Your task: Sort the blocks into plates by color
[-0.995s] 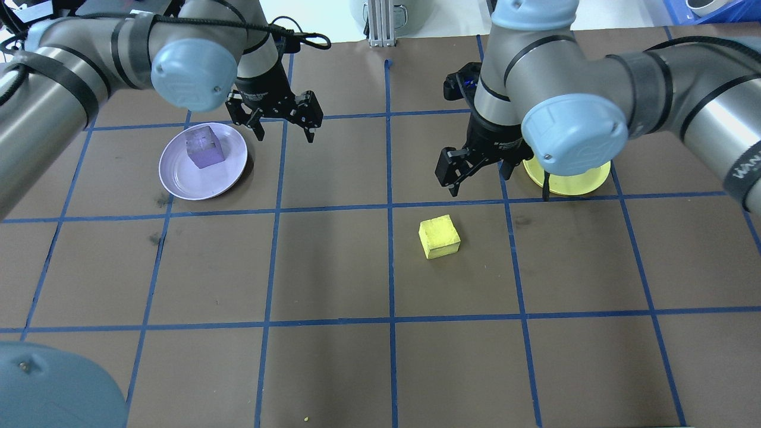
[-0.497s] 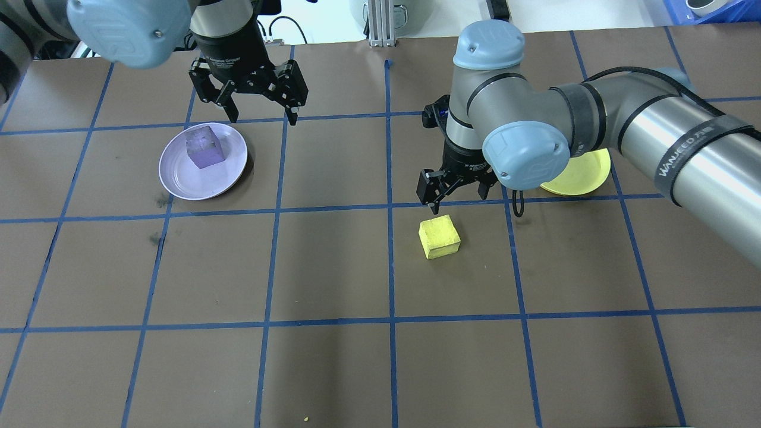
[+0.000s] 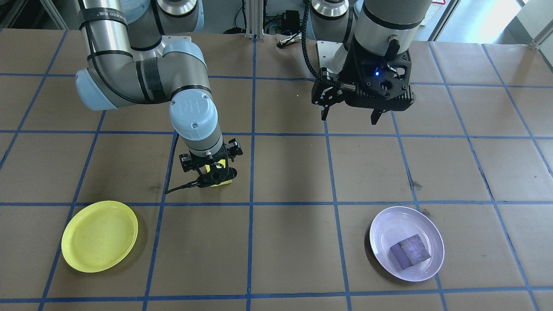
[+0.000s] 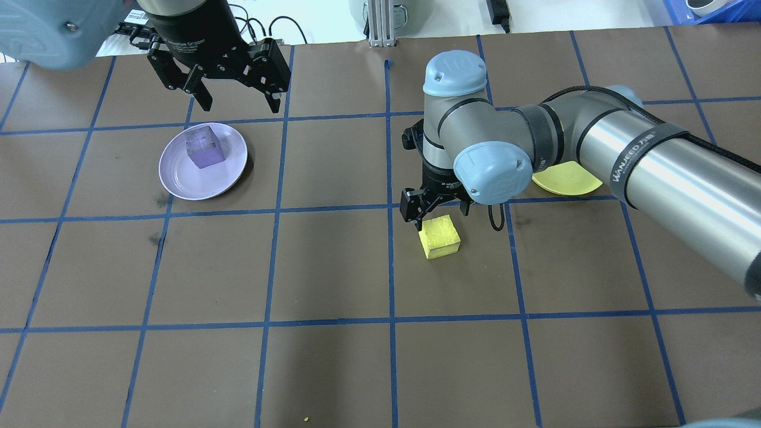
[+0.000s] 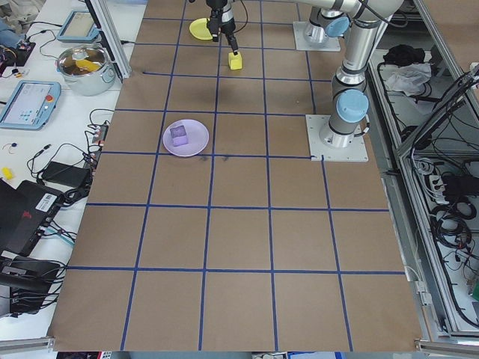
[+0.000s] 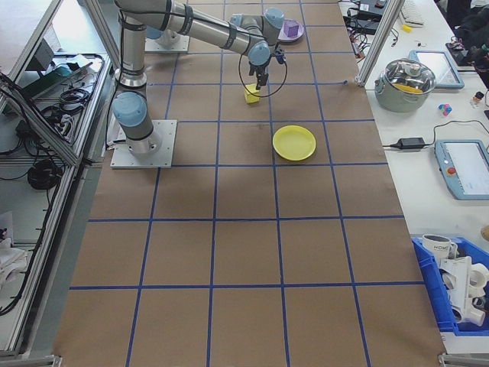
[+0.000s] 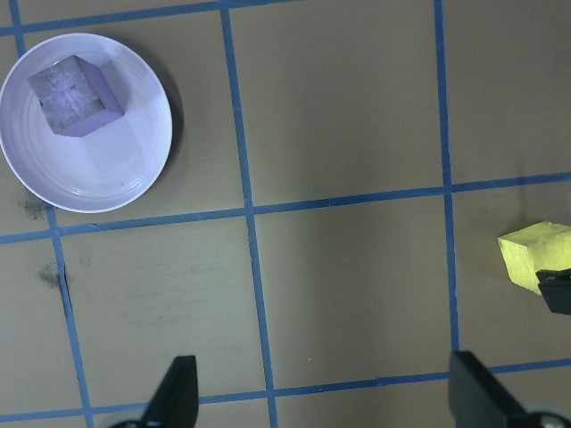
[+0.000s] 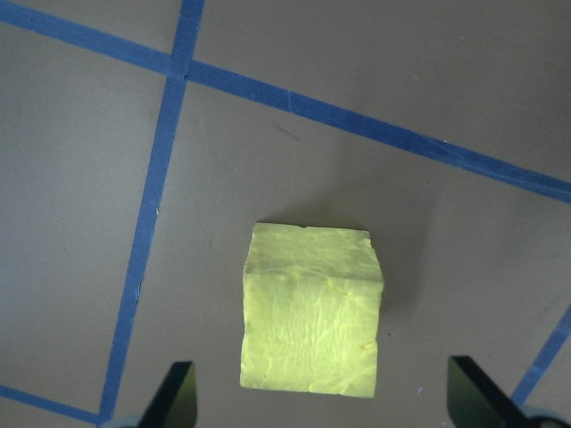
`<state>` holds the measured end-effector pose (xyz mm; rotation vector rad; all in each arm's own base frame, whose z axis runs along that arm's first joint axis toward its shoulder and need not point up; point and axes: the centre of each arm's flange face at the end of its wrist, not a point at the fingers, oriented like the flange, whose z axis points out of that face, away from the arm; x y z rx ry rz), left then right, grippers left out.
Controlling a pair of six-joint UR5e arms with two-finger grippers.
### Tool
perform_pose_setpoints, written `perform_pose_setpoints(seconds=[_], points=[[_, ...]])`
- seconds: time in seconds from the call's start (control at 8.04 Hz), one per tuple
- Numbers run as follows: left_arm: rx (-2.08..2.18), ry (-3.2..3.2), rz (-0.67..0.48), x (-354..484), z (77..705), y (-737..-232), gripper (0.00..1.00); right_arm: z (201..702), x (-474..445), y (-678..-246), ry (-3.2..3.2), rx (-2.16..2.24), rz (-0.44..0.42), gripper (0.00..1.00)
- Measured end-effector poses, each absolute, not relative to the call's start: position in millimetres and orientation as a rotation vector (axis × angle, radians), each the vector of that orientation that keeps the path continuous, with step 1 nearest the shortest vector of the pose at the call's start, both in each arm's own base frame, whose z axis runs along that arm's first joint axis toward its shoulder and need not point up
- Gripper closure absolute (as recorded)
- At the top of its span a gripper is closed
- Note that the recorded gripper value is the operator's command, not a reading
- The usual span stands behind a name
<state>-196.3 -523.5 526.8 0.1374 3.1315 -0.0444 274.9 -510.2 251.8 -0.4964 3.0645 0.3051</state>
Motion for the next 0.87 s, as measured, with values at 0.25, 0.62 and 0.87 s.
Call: perform_pose_setpoints(seconds=[0.25,0.62,0.87], points=[[0.136,3.129,-0.031,-196.5,519.5,-525.7,0.00,243.3,278.5,-510.0,3.067,-0.509,0.301,0.00],[0.134,3.130,-0.017,-195.7,513.1,-529.8,0.00,235.6,278.9,-512.5,3.080,-0.498,0.279,0.00],[0.134,3.129,-0.007,-195.9,509.2,-532.1,0.00,225.5,280.0,-515.7,3.079,-0.490,0.256,0.00]])
